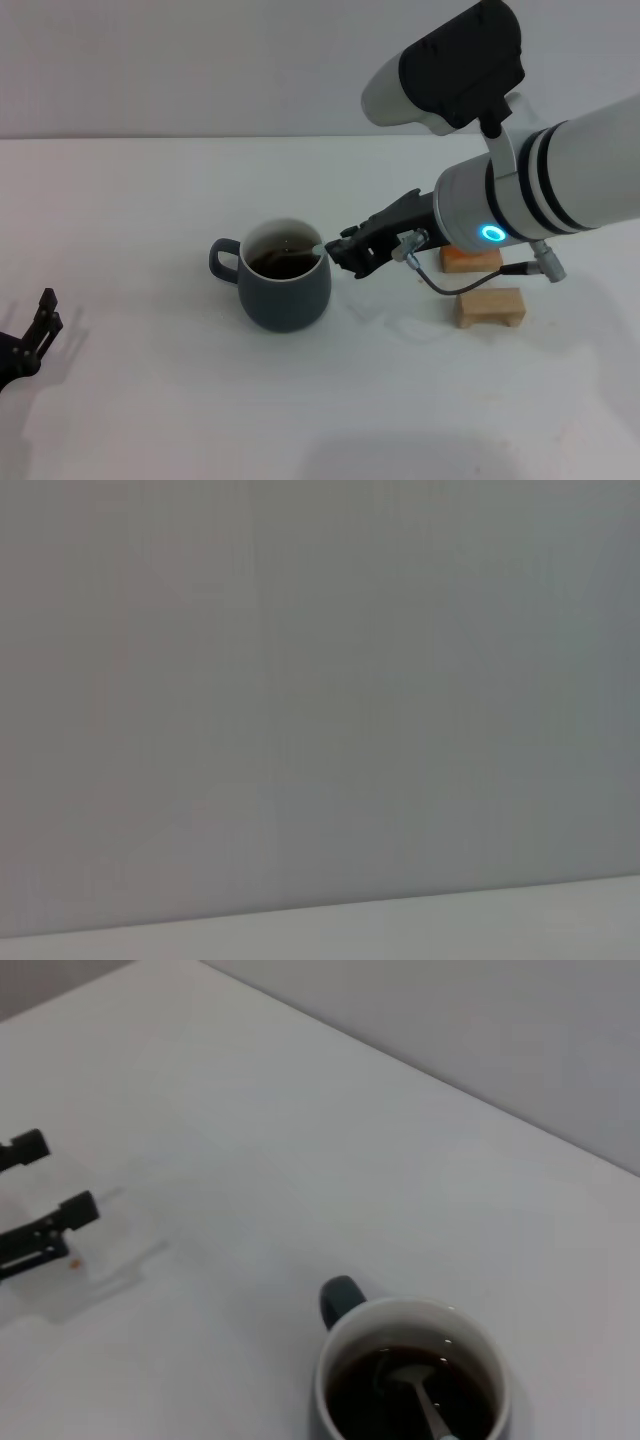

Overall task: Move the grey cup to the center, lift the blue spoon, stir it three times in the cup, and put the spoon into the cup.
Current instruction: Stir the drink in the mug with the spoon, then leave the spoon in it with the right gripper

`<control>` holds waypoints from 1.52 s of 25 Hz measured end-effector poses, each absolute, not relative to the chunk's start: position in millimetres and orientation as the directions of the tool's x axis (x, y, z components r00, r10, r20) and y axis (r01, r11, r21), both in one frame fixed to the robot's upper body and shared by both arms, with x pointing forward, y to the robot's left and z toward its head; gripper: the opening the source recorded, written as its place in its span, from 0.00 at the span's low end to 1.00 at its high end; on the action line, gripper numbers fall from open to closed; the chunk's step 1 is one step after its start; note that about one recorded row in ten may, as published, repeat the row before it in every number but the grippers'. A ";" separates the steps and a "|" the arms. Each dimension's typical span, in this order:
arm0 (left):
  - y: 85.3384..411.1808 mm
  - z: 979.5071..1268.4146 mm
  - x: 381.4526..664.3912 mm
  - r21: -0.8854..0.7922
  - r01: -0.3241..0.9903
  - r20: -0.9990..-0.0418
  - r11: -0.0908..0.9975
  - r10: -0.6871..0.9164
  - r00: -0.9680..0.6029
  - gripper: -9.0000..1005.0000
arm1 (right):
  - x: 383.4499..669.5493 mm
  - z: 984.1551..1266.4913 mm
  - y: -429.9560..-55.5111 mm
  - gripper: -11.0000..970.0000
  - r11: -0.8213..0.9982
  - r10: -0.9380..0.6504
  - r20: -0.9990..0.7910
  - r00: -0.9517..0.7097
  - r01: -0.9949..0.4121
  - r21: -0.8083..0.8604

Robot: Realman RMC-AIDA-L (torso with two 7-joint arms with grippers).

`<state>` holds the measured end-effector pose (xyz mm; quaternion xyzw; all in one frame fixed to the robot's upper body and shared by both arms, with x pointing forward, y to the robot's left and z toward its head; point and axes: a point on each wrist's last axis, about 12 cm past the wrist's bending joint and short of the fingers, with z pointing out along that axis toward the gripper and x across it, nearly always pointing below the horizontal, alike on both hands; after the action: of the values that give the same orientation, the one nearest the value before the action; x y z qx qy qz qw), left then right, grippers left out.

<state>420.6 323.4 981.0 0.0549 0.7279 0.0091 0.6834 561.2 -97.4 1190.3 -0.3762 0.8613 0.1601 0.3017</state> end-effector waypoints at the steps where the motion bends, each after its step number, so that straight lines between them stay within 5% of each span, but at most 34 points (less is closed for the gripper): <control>1: 323.5 980.9 420.4 0.088 0.067 -0.994 0.994 0.092 -0.060 0.85 | 562.3 1190.1 -99.0 0.24 0.669 -0.553 -0.639 -0.534 -0.742 0.042; 38: 321.4 981.2 420.8 0.083 0.067 -0.995 0.994 0.086 -0.056 0.85 | 561.6 1191.5 -90.3 0.26 0.639 -0.575 -0.634 -0.517 -0.768 0.048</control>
<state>420.8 321.4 981.2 0.0529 0.7265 0.0070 0.6851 561.6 -90.3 1191.5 -0.3924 0.8555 0.1636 0.2955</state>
